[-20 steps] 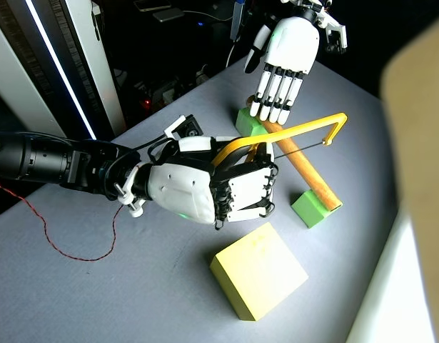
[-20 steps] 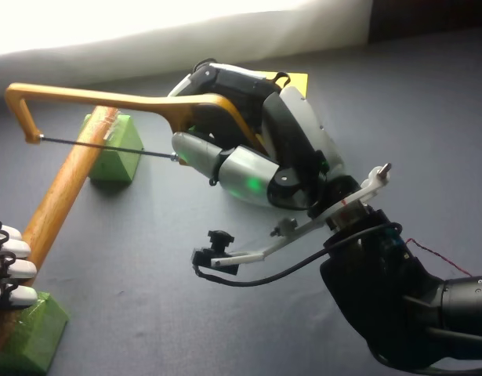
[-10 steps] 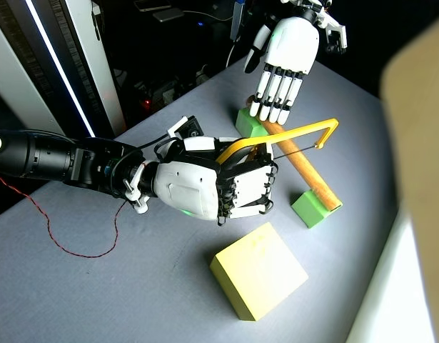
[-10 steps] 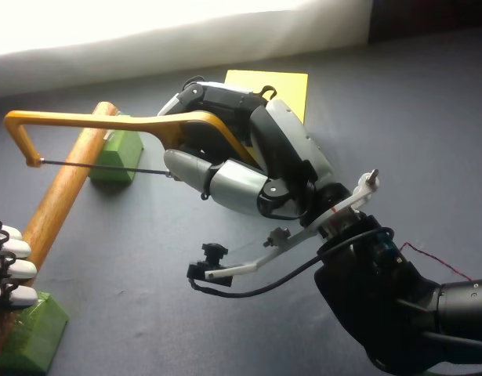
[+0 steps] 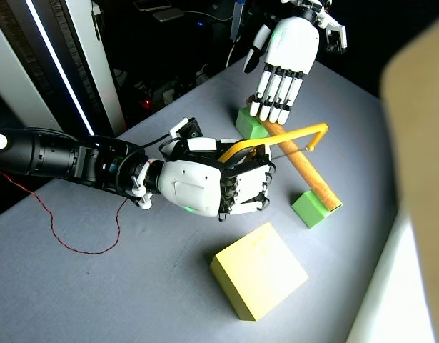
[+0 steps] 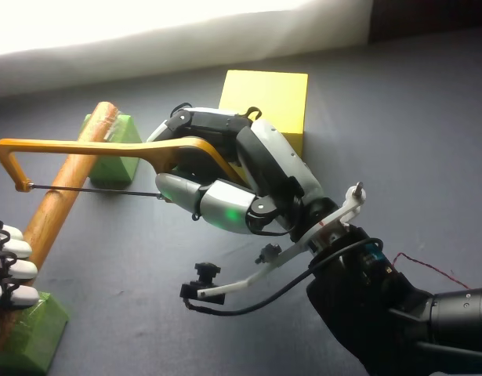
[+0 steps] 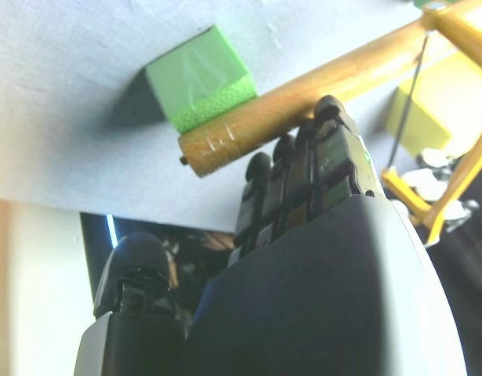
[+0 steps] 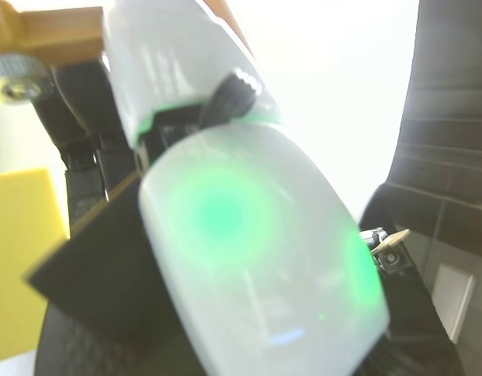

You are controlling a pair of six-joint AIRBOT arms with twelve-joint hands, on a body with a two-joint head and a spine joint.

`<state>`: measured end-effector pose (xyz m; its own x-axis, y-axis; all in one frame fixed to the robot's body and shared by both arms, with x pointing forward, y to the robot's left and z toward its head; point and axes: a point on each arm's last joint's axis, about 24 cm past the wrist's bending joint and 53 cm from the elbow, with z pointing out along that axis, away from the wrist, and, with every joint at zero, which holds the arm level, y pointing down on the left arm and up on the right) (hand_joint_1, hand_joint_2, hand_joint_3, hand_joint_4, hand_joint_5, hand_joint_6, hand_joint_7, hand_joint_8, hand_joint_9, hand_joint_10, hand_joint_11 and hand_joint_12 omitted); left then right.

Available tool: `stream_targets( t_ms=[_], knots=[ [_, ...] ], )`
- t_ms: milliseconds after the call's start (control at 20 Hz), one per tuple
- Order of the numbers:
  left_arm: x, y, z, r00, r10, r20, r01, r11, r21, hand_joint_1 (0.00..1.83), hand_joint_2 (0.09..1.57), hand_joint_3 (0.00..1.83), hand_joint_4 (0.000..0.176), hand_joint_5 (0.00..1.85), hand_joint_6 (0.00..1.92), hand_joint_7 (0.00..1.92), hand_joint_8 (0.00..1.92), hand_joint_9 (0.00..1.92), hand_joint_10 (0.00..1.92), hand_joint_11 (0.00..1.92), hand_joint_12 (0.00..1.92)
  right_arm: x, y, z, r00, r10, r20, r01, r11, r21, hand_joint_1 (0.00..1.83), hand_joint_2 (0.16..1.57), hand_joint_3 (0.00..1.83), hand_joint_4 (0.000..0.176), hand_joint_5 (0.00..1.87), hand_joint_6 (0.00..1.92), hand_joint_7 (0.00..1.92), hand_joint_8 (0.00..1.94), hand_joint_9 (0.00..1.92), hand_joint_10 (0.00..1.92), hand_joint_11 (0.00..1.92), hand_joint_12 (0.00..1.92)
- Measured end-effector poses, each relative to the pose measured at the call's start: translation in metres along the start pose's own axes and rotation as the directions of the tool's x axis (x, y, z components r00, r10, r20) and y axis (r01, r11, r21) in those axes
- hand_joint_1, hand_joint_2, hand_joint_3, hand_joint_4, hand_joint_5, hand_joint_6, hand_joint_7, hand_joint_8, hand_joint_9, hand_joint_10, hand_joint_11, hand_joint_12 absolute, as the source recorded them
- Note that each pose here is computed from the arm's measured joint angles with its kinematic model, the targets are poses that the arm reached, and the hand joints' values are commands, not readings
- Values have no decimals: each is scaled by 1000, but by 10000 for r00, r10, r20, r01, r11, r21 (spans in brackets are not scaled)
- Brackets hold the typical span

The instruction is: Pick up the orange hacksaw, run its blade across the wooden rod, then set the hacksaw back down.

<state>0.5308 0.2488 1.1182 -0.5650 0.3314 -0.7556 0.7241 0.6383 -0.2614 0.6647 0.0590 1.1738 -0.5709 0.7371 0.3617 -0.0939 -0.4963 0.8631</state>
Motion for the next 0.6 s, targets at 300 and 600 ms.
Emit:
stream_targets(
  t_ms=[300,600],
  knots=[
    [0,0,0,10000,0,0,0,10000,-4,89,1309,1,0,49,0,38,0,23,0,0,0,6,-12,-1,9999,-72,-73,75,9991,414,1352,1198,0,0,721,1148,896,1241,730,1460,433,1266],
    [0,-1,2,10000,-8,-7,8,10000,26,95,1306,1,0,51,4,40,1,28,1,1,0,9,-26,0,9999,-101,94,94,9974,715,1361,1173,0,0,785,1057,930,1173,771,1423,462,1237]
  ],
)
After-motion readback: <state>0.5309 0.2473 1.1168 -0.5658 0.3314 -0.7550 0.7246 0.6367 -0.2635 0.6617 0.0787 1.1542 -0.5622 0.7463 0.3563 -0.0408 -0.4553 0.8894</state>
